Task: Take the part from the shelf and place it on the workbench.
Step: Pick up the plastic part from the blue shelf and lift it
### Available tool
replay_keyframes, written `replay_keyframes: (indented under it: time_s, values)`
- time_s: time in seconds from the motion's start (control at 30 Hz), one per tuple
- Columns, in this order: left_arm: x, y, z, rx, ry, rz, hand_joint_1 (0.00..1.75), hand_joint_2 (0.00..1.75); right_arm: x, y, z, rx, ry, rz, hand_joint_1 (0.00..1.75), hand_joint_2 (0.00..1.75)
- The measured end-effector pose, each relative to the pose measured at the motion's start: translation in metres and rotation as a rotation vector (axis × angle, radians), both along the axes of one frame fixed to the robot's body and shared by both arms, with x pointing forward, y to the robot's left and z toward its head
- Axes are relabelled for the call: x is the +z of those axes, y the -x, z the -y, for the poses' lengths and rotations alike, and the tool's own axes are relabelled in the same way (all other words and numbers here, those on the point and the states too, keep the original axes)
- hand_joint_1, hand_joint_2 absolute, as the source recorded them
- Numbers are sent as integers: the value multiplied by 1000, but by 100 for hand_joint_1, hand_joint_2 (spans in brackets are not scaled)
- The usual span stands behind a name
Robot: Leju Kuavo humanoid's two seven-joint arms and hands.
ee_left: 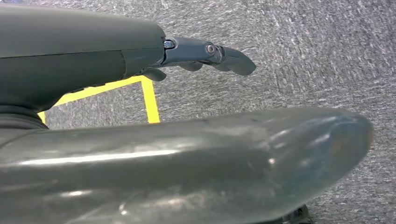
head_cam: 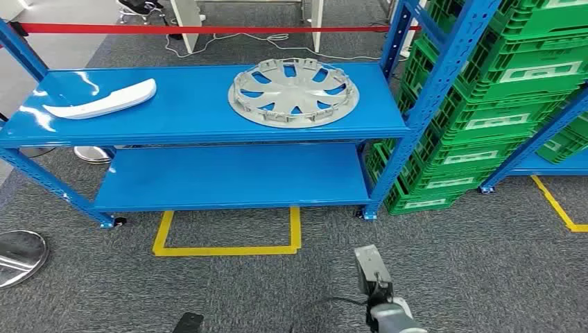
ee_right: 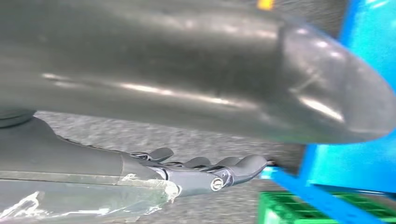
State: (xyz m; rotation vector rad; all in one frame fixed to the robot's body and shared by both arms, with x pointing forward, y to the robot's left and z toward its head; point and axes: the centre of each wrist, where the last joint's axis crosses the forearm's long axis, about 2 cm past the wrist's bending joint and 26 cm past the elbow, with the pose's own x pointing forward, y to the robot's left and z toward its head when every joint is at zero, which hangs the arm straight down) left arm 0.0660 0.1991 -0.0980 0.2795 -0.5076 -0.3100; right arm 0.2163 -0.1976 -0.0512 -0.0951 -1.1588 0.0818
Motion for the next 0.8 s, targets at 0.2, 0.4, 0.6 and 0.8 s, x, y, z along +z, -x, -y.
replay_keyframes:
  time_s: [0.2,0.4,0.6,0.8]
  values:
    - [0,-1,0,-6,-3,-4,0,0,15,-20,-1,-230,-116,174,0,0]
    - [1,-3,1,-40,4,-8,0,0,81,-73,-10,-105,7,580,0,0]
    - [1,-5,1,-56,9,-6,0,0,143,-71,-53,125,-169,852,0,0]
    - [1,-6,1,-65,8,-3,0,0,166,-56,-70,222,-238,960,0,0]
